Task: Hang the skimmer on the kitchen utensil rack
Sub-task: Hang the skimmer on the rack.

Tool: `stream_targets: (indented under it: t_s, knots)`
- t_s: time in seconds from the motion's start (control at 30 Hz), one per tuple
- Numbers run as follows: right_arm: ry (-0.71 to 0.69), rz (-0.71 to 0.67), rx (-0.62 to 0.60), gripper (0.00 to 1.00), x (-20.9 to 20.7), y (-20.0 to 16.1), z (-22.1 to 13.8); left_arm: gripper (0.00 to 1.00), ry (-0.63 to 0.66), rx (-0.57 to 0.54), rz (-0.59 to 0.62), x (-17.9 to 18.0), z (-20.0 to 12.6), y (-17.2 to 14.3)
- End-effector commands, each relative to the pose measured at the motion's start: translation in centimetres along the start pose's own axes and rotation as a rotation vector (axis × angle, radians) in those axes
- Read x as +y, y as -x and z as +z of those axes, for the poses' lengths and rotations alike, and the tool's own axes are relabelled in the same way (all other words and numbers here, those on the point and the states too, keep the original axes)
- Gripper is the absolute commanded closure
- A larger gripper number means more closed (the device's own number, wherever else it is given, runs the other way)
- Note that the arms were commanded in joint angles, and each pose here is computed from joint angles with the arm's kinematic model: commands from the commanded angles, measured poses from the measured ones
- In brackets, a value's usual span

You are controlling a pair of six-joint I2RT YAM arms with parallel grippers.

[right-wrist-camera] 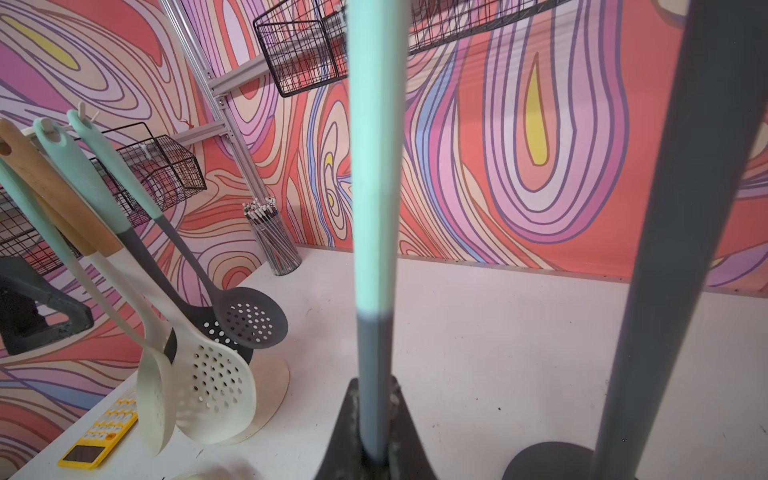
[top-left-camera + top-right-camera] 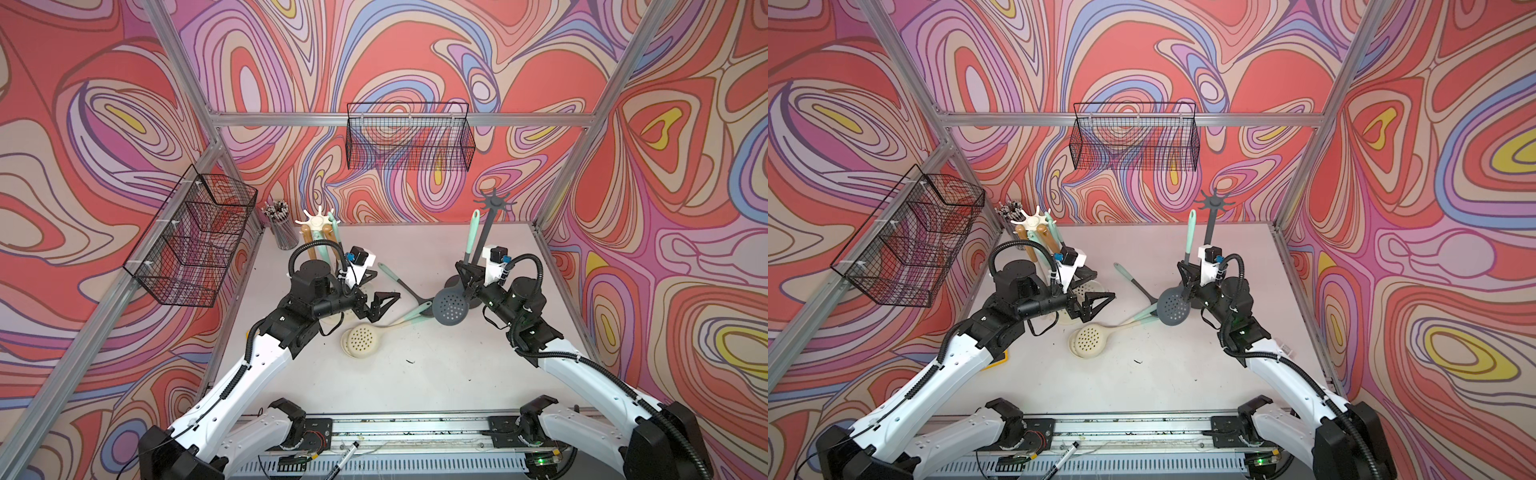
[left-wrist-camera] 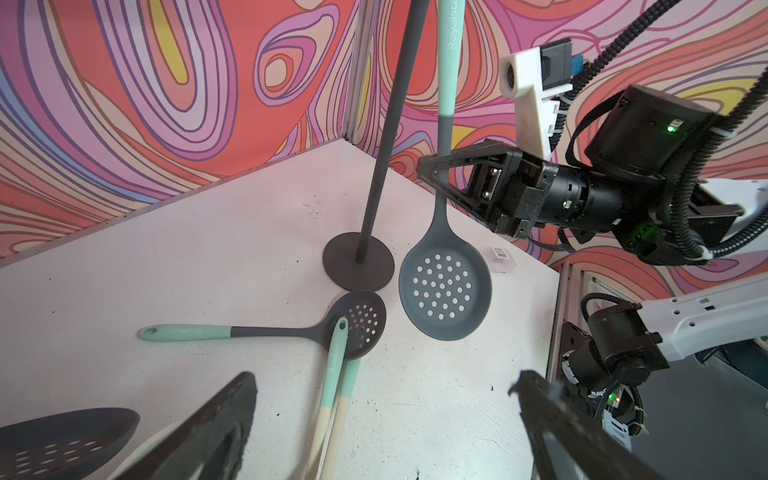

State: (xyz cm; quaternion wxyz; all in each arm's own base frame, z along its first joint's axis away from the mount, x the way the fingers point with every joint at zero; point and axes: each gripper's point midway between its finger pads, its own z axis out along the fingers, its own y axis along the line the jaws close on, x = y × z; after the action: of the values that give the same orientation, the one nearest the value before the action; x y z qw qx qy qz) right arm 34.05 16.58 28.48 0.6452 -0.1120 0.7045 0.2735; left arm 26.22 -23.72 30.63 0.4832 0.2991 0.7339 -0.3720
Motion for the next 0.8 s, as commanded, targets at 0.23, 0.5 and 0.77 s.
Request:
stream_targets:
  t_s: [0.23, 0.5, 0.77]
  knots:
    - [0.014, 0.062, -0.052, 0.93, -1.2, 0.9, 0.0, 0.0, -0.015, -0.007, -0.007, 0.0, 0.1, -0.1]
    - [0.037, 0.059, -0.065, 0.93, -1.0, 1.1, 0.3, 0.0, -0.016, -0.006, -0.007, 0.0, 0.1, -0.1]
    - [0.061, 0.045, -0.041, 0.93, -0.6, 0.9, 0.7, 0.0, -0.021, -0.005, -0.006, -0.1, 0.2, -0.1]
